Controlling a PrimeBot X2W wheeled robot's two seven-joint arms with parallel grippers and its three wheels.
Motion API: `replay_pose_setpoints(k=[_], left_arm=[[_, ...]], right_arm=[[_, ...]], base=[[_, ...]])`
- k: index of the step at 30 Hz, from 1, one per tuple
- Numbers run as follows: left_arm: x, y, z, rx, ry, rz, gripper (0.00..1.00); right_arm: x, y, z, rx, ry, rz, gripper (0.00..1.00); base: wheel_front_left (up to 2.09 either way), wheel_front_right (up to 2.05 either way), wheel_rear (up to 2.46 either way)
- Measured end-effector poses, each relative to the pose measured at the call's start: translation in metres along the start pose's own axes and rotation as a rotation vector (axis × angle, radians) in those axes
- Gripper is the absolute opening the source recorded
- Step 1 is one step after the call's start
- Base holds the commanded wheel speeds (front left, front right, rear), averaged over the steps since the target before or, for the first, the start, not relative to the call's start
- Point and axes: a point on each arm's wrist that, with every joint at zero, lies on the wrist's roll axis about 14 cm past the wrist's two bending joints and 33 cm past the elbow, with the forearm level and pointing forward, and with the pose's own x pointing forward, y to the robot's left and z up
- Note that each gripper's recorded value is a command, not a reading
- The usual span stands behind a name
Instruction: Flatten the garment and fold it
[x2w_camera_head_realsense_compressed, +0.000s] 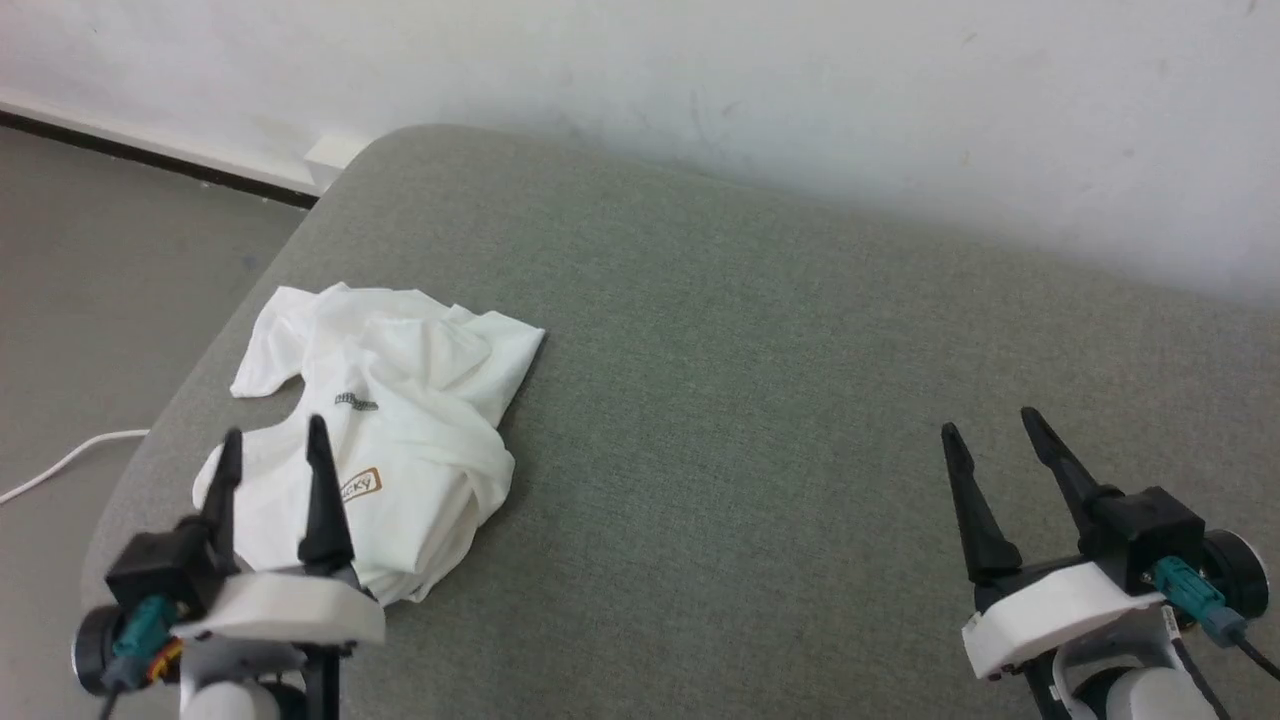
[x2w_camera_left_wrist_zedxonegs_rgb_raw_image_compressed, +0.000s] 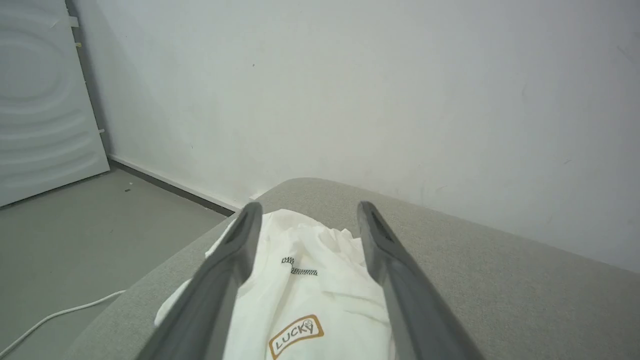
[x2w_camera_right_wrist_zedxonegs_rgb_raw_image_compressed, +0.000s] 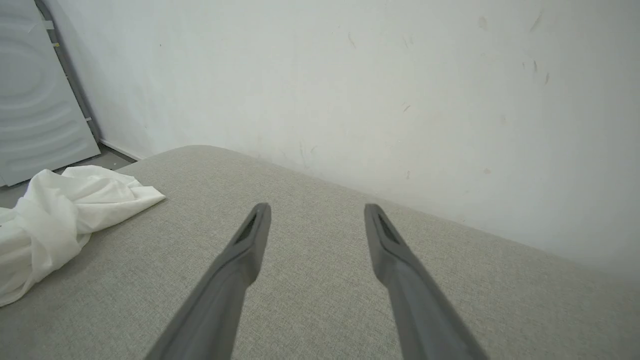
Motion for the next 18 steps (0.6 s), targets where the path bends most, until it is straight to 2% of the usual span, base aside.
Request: replay_pose_setpoints(k=[6, 11, 16, 18], left_arm=[[0.033, -0.002, 0.028, -0.001, -0.094, 0.001, 1.0], [0.063, -0.007, 0.028, 0.031, -0.102, -0.031, 1.0], [0.092, -0.009, -0.013, 0.071, 0.071, -0.065, 1.0], [0.099, -0.007, -0.042, 0.11, 0.209, -0.078, 1.0]], right_arm=[[0.008, -0.002, -0.008, 0.0, 0.023, 0.003, 1.0], [0.016, -0.008, -0.015, -0.004, 0.041, -0.001, 1.0], [0.022, -0.017, -0.03, 0.003, 0.076, -0.019, 1.0], [0.024, -0.022, -0.036, 0.008, 0.088, -0.027, 1.0]], base=[[0.0, 0.0, 0.0], [0.0, 0.0, 0.0], [0.0, 0.0, 0.0], [0.0, 0.0, 0.0]])
